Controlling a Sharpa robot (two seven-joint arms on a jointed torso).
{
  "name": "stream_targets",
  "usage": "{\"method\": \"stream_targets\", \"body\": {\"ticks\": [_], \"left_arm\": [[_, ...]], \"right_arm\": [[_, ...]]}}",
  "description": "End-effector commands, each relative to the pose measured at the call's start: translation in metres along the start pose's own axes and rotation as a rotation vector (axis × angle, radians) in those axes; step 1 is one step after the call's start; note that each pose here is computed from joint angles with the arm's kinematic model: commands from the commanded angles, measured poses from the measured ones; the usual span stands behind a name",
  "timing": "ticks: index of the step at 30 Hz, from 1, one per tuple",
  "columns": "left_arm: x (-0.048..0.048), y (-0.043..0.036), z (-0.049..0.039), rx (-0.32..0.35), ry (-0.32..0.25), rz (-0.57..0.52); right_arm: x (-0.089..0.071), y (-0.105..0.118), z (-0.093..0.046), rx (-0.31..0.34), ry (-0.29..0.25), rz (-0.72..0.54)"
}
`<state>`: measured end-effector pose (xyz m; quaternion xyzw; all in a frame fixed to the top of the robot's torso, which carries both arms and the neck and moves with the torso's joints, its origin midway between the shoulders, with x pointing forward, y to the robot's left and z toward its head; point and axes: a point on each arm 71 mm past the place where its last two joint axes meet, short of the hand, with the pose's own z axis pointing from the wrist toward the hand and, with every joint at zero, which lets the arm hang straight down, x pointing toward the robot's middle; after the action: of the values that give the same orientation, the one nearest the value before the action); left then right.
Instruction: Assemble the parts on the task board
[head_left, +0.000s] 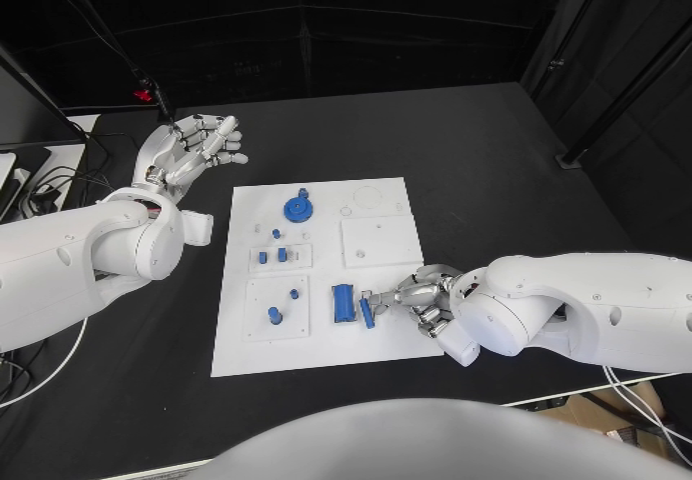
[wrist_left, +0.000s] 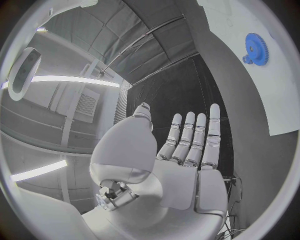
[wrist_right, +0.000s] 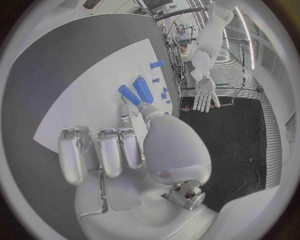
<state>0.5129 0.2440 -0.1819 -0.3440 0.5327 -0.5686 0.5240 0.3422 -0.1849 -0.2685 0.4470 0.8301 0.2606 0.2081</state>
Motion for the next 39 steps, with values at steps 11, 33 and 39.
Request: {"method": "stream_targets", "body": {"ticks": [11, 33, 39], "left_arm": [[0.0003, -0.0011, 0.0005, 0.006, 0.007, -0.005], [0.0003, -0.0009, 0.0006, 0.003, 0.008, -0.006], [0.0008, -0.0007, 0.0009, 0.002, 0.009, -0.007]], "right_arm": [[0.0015, 0.0008, 0.0003, 0.002, 0.008, -0.001], [-0.0058, -0.0029, -0.0039, -0.01, -0.005, -0.368], [-0.0021, -0.0037, -0.0042, 0.002, 0.029, -0.463]]}}
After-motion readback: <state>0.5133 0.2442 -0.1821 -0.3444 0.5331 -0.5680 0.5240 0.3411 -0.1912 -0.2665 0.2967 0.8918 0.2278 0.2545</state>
